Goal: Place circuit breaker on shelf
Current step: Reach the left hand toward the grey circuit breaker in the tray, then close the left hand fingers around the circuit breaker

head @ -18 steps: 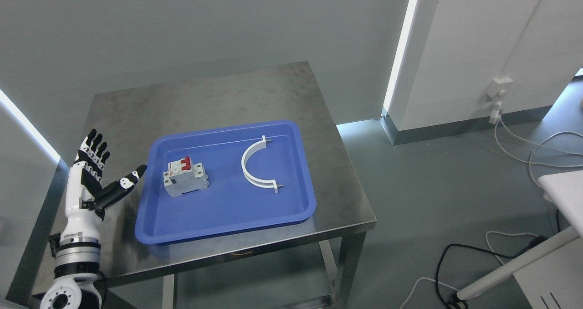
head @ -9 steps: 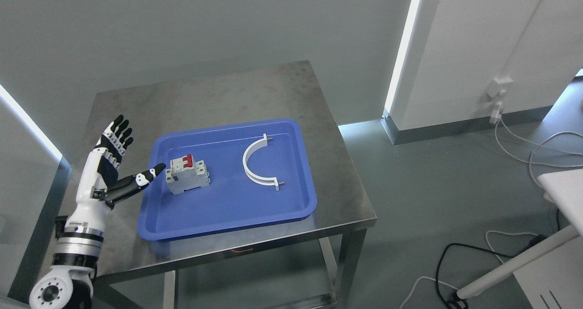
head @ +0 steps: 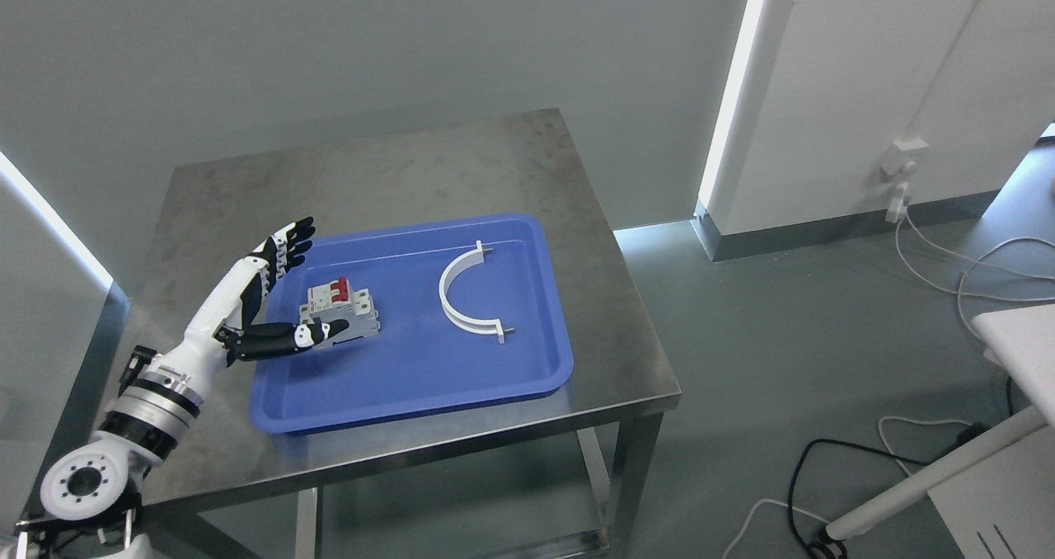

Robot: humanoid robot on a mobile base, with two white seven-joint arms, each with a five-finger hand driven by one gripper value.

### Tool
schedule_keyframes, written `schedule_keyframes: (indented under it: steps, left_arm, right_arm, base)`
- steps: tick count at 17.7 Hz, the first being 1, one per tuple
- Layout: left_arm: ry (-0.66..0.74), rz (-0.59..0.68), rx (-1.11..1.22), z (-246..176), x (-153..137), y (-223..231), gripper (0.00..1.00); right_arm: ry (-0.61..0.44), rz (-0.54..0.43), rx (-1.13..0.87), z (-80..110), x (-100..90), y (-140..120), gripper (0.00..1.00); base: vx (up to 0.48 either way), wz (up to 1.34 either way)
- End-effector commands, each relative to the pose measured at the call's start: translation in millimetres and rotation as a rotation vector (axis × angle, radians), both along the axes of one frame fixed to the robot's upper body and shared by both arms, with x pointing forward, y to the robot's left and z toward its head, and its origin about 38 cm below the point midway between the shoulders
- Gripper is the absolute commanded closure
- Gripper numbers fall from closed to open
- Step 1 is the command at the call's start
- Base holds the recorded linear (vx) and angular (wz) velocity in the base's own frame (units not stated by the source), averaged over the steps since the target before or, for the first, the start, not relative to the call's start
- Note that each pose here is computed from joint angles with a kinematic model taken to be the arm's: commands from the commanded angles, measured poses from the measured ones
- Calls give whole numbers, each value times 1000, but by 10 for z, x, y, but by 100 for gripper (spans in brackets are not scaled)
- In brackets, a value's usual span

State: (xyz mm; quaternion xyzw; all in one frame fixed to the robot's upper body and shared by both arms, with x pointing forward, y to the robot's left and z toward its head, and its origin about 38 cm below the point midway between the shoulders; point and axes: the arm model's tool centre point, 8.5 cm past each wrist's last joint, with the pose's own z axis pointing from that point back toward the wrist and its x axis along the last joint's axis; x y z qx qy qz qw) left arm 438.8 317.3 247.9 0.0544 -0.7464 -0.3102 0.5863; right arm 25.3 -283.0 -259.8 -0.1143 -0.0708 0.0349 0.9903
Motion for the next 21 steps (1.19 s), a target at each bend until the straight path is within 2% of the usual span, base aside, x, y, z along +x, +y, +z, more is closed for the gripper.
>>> schedule_keyframes:
  steps: [1, 4, 7, 17, 19, 21]
  left_arm:
    - [68, -22, 256, 20, 24, 71, 7]
    - [84, 27, 331, 31, 84, 121, 7]
    - [104, 58, 358, -2, 151, 161, 14]
    - [81, 46, 361, 10, 162, 154, 57]
    - [34, 34, 362, 47, 144, 157, 76]
    - [3, 21, 346, 34, 141, 125, 85]
  right_arm:
    - [66, 15, -21, 5, -64, -102, 0]
    - [66, 15, -21, 5, -64, -102, 0]
    - [66, 15, -21, 5, -64, -102, 0]
    - [66, 15, -21, 5, -64, -102, 0]
    - [66, 15, -21, 5, -64, -102, 0]
    - [66, 15, -21, 5, -64, -102, 0]
  base:
    - [0, 0]
    - [0, 0]
    - [0, 0]
    - [0, 0]
    - [0, 0]
    - [0, 0]
